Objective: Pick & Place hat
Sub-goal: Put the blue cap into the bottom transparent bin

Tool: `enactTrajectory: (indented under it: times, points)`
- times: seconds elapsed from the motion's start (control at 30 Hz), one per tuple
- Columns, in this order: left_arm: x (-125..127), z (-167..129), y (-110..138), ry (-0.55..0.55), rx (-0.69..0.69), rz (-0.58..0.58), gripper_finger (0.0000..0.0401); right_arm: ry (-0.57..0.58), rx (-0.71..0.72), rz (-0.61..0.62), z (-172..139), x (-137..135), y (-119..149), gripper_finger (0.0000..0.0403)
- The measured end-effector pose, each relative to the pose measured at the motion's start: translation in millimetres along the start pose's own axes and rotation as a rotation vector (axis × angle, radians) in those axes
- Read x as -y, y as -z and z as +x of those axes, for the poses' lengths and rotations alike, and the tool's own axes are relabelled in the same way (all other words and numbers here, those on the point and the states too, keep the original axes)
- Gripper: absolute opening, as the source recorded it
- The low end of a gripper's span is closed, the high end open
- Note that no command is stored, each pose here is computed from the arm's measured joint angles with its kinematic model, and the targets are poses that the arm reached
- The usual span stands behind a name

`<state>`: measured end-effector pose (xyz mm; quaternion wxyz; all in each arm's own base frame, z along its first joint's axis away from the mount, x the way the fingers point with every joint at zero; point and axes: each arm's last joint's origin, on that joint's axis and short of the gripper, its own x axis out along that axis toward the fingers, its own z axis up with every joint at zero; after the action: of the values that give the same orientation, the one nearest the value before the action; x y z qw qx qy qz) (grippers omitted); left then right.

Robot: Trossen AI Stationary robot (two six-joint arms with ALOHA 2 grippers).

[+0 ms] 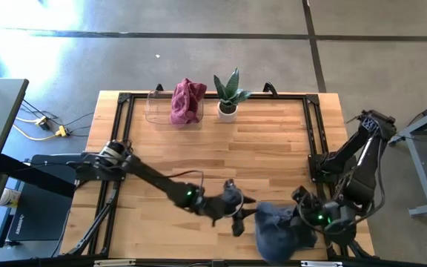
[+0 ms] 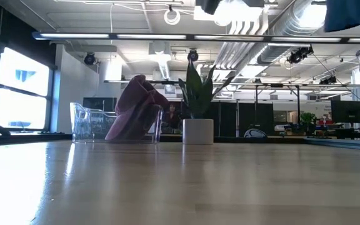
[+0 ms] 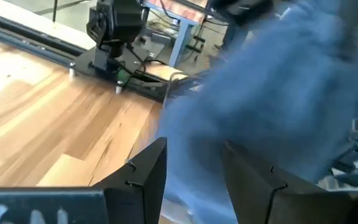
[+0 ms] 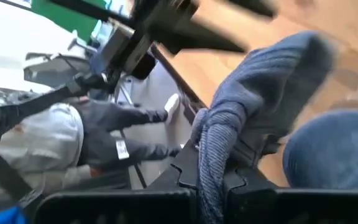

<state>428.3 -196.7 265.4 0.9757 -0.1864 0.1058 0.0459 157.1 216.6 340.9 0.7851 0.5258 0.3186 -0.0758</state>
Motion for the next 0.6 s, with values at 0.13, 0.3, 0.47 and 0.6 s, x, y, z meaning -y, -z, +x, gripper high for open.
enactTrajectory:
  times: [0.13,0.3,0.47,0.6]
  points:
    - [-19.4,19.5,-3.5,0.034,0.021,-0.037,0.0147,0.023,-0.045,0.006,-2.9,3.2,6.2,0.0000]
    - [-39.0,28.4,-5.5,0.032,-0.063,-0.074,0.0145,0.132,-0.077,0.000,-12.7,15.7,0.7,0.0000]
    - [-30.3,-5.9,-33.2,0.021,-0.126,-0.040,0.0111,0.159,-0.061,-0.018,-31.9,22.9,-16.3,0.0000]
    - [-8.1,-30.4,-46.5,0.080,-0.090,0.016,0.0076,0.172,-0.053,-0.037,-49.4,30.0,-29.6,0.0000]
